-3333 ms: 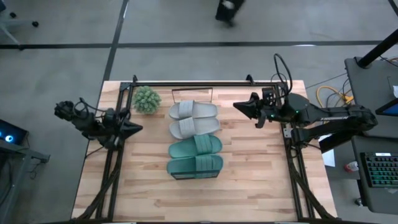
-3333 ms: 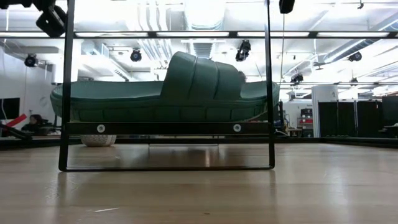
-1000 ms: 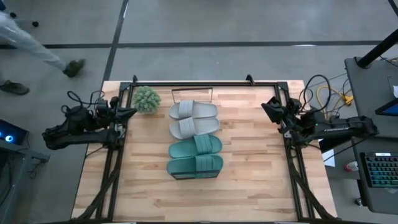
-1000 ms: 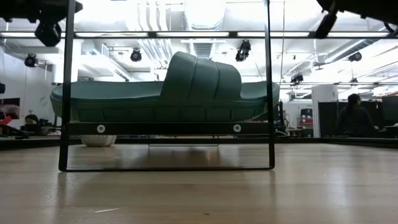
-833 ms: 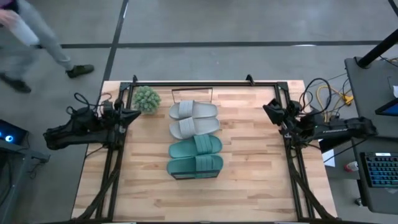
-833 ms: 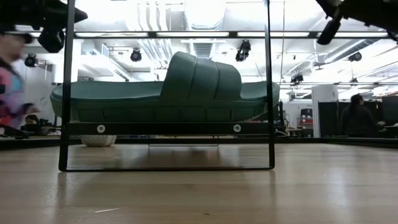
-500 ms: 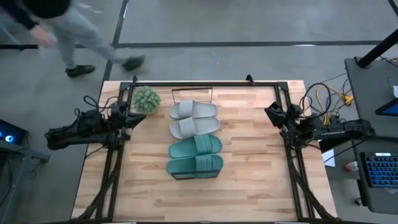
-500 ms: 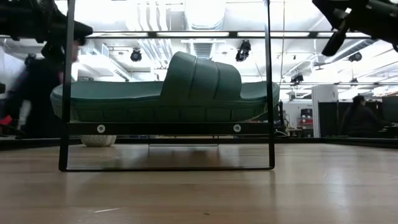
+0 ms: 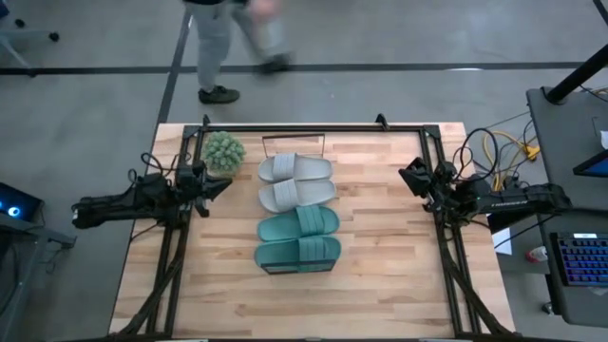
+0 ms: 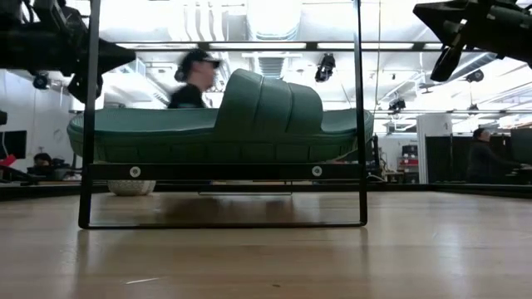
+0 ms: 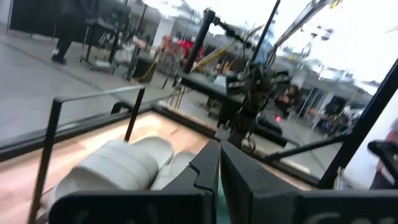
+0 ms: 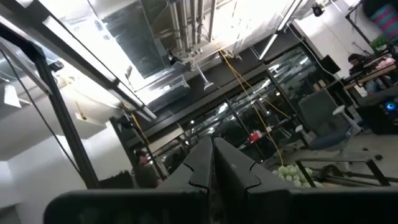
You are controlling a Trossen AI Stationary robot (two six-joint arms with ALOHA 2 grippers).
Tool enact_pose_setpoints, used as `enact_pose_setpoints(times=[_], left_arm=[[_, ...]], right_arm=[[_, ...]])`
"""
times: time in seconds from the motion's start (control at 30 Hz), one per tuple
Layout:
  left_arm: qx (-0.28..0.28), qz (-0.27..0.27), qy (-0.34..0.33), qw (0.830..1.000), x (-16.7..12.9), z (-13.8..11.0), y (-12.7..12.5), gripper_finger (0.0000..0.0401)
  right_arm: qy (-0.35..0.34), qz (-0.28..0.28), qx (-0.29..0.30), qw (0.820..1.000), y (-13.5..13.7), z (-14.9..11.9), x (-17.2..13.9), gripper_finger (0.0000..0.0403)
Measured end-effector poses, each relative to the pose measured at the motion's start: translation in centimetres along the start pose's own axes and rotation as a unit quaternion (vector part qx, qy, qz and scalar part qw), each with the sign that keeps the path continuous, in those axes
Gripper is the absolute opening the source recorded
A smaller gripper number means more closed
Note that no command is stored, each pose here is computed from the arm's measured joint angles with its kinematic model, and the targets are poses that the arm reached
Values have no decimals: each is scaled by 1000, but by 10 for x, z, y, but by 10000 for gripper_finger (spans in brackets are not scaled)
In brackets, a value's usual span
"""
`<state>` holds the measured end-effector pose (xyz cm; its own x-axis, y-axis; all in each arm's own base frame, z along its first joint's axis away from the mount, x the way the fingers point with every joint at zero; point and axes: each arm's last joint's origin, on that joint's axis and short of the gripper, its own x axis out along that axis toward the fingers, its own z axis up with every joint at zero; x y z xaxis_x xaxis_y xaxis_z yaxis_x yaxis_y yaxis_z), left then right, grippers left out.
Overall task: Pick and place slides into the shelf
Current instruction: Return to Home Position
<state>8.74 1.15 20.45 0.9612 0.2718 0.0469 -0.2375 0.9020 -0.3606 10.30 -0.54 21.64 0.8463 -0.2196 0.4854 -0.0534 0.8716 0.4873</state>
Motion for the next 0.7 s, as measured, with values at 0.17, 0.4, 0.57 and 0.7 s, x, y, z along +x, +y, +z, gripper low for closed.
enact_pose_setpoints(times=[0.17, 0.4, 0.57, 0.7], left_arm=[[-10, -9, -24, 1000, 7, -20, 6, 0], [-13, -19, -14, 1000, 8, -29, 8, 0], [-5, -20, 26, 999, 9, -36, 10, 0], [-2, -26, 48, 998, 10, -39, 10, 0]], right_arm=[[4, -1, -1, 1000, 0, -1, 0, 8], [29, 1, -2, 1000, -1, -5, 0, 8], [80, -12, 6, 997, -5, -14, -1, 8], [117, -25, 13, 993, -9, -21, -3, 8]])
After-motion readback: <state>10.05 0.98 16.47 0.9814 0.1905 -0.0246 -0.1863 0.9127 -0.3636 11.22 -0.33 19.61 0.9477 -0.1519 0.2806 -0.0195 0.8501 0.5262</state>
